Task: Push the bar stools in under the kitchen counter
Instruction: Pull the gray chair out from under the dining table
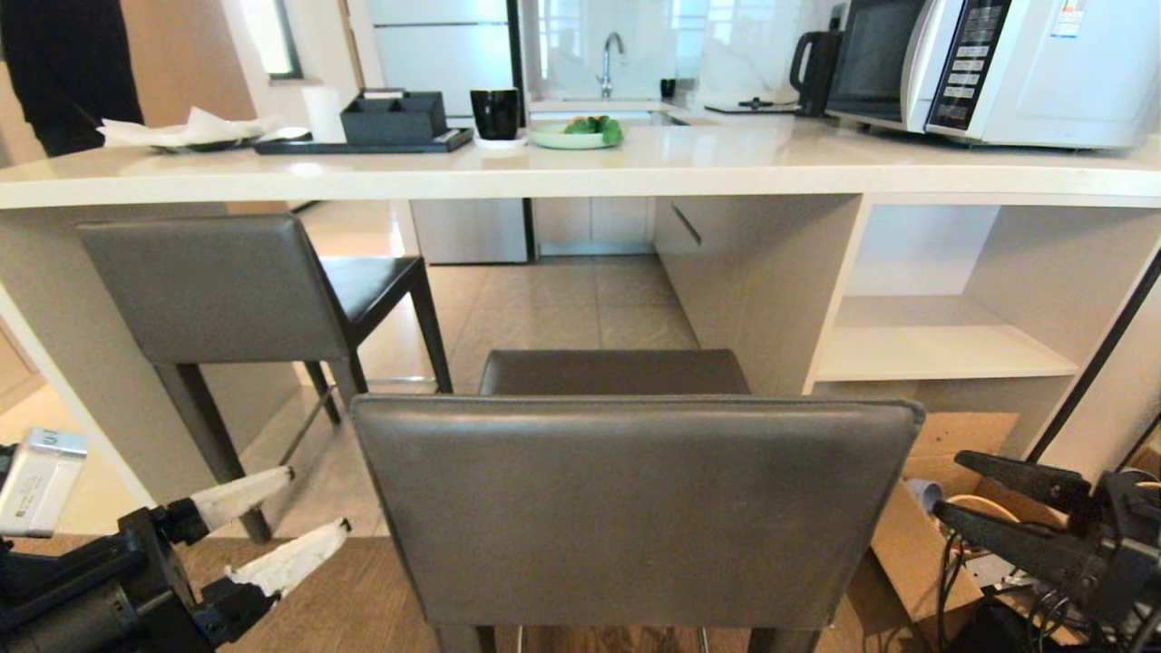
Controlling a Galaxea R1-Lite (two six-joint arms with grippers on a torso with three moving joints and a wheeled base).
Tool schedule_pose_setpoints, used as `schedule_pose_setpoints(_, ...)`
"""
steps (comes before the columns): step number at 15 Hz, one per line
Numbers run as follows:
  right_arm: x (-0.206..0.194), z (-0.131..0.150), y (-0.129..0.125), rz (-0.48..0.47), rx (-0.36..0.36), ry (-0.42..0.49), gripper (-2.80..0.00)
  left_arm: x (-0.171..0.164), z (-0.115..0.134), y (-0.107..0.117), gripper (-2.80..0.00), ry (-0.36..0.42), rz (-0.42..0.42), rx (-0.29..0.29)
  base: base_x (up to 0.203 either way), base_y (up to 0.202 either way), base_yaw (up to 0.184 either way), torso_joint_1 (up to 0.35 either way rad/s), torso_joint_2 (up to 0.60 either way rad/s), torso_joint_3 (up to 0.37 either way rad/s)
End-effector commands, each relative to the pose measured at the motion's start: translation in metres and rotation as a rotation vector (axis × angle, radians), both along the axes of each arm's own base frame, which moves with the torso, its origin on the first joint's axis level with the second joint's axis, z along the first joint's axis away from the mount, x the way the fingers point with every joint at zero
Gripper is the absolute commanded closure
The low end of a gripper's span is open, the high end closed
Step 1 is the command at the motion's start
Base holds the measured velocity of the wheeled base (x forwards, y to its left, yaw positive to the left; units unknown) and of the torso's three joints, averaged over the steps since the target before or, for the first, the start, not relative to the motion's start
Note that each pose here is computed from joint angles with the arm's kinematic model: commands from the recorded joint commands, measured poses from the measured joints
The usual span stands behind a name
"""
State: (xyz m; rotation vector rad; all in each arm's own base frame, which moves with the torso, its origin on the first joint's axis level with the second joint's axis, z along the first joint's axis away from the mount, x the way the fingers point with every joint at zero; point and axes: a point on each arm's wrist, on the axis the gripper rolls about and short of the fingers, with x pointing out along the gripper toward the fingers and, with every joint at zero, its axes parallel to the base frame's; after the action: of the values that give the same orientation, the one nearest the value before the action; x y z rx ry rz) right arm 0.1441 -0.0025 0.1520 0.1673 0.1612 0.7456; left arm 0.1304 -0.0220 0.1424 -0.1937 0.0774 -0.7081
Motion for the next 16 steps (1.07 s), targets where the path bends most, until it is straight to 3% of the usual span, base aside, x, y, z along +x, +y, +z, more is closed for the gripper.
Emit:
schedule_pose_setpoints(1,-0.028,0.017,0.0,-0.04,0.059,-0.073,-2.8,-0.018,0.014,0.004,-2.8,-0.11,0.052,-0.016,0.0,0.0,0.0,0.0,0.0,0.0)
schedule_pose_setpoints(3,-0.04,0.026,-0.005,-0.133,0.103,-0.104,-2.8,-0.021,0.018,0.009,-2.8,-0.131,0.224,-0.028,0.0,0.0,0.0,0.0,0.0,0.0)
schedule_pose_setpoints(6,-0.037,0.027,-0.017,-0.421,0.044,-0.159,-2.8,-0.026,0.019,0.015,-2.8,-0.138,0.48,-0.028,0.0,0.0,0.0,0.0,0.0,0.0)
schedule_pose_setpoints(7,-0.036,0.028,-0.02,-0.515,0.031,-0.159,-2.8,-0.029,0.019,0.016,-2.8,-0.128,0.533,-0.013,0.0,0.0,0.0,0.0,0.0,0.0)
schedule_pose_setpoints(9,-0.033,0.026,-0.025,-0.704,-0.013,-0.068,-2.8,-0.031,0.015,0.023,-2.8,-0.041,0.708,0.091,0.0,0.0,0.0,0.0,0.0,0.0)
schedule_pose_setpoints(11,-0.039,0.027,-0.027,-0.863,-0.091,0.0,-2.8,-0.041,0.027,0.027,-2.8,-0.045,0.795,0.136,0.0,0.0,0.0,0.0,0.0,0.0)
schedule_pose_setpoints(14,-0.057,0.036,-0.021,-0.867,-0.12,-0.092,-2.8,-0.066,0.029,0.026,-2.8,-0.04,0.803,0.151,0.0,0.0,0.0,0.0,0.0,0.0)
schedule_pose_setpoints(16,-0.073,0.042,-0.013,-0.773,-0.104,-0.173,-2.8,-0.086,0.026,0.024,-2.8,-0.064,0.771,0.142,0.0,0.0,0.0,0.0,0.0,0.0)
